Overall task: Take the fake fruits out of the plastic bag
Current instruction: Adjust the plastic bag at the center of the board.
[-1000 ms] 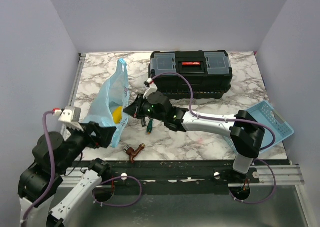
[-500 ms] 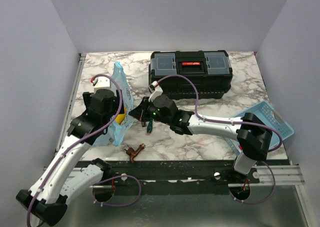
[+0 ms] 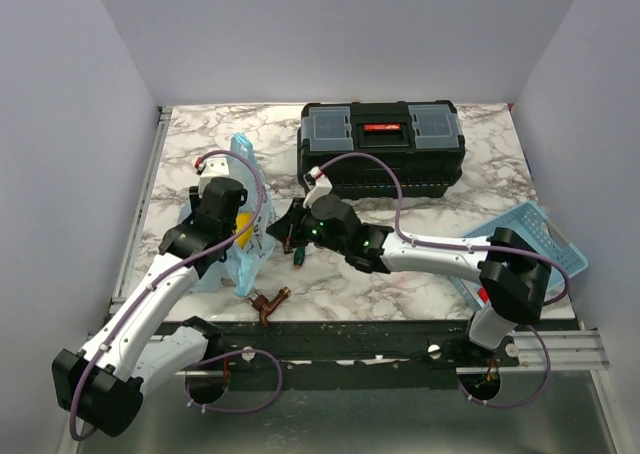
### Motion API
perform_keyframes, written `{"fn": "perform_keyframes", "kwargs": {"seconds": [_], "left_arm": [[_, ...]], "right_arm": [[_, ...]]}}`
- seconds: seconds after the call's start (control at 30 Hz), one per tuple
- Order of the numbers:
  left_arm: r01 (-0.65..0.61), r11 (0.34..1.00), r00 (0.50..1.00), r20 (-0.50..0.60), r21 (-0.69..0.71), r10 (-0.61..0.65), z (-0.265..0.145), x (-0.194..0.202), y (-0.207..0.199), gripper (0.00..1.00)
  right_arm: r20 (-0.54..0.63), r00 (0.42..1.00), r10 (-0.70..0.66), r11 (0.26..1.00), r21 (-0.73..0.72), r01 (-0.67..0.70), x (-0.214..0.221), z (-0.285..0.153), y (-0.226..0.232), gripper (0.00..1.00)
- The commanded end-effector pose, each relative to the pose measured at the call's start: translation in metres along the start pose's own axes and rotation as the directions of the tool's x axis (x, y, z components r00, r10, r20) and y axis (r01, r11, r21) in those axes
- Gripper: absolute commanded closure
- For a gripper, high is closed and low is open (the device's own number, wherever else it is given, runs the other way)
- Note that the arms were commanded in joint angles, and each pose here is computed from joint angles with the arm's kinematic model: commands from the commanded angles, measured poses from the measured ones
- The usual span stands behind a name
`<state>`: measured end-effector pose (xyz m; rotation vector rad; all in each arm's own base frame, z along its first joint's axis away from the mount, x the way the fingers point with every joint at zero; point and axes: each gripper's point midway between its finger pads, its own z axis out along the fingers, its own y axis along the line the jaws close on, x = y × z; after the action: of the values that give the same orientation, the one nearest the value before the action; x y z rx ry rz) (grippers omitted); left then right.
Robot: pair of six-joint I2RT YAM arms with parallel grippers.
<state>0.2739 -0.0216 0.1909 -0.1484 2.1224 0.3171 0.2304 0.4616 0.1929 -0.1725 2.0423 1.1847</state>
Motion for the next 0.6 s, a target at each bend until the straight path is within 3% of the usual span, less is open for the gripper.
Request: {"fn": "perform_keyframes", "kwargs": {"seconds": [0.0,0.17,0.37,0.57], "left_arm": [[0.061,0.998,0.987,0.145,0.018,-0.063,-0.008,-0.027,0.008,0.76],[0.089,0.991,0.963,0.246,0.104,-0.113,-0.023,-0.035,0.008,0.99],[0.111,0.982,0.945,0.290,0.152,-0.152,-0.033,-0.035,0.009,1.00],[0.139,0.974,0.922,0.336,0.178,-0.193,-0.046,-0.048,0.015,1.00]], "right_arm": [[0.047,0.998,-0.046,0.992,0.119,0.040,-0.007,-0.010,-0.024,0.99],[0.061,0.997,-0.052,0.960,0.280,0.033,0.006,-0.016,-0.070,0.99],[0.029,0.994,-0.109,0.869,0.488,0.081,0.023,-0.028,-0.130,0.99],[-0.029,0.985,-0.170,0.798,0.582,0.154,0.026,-0.040,-0.151,0.99]]}}
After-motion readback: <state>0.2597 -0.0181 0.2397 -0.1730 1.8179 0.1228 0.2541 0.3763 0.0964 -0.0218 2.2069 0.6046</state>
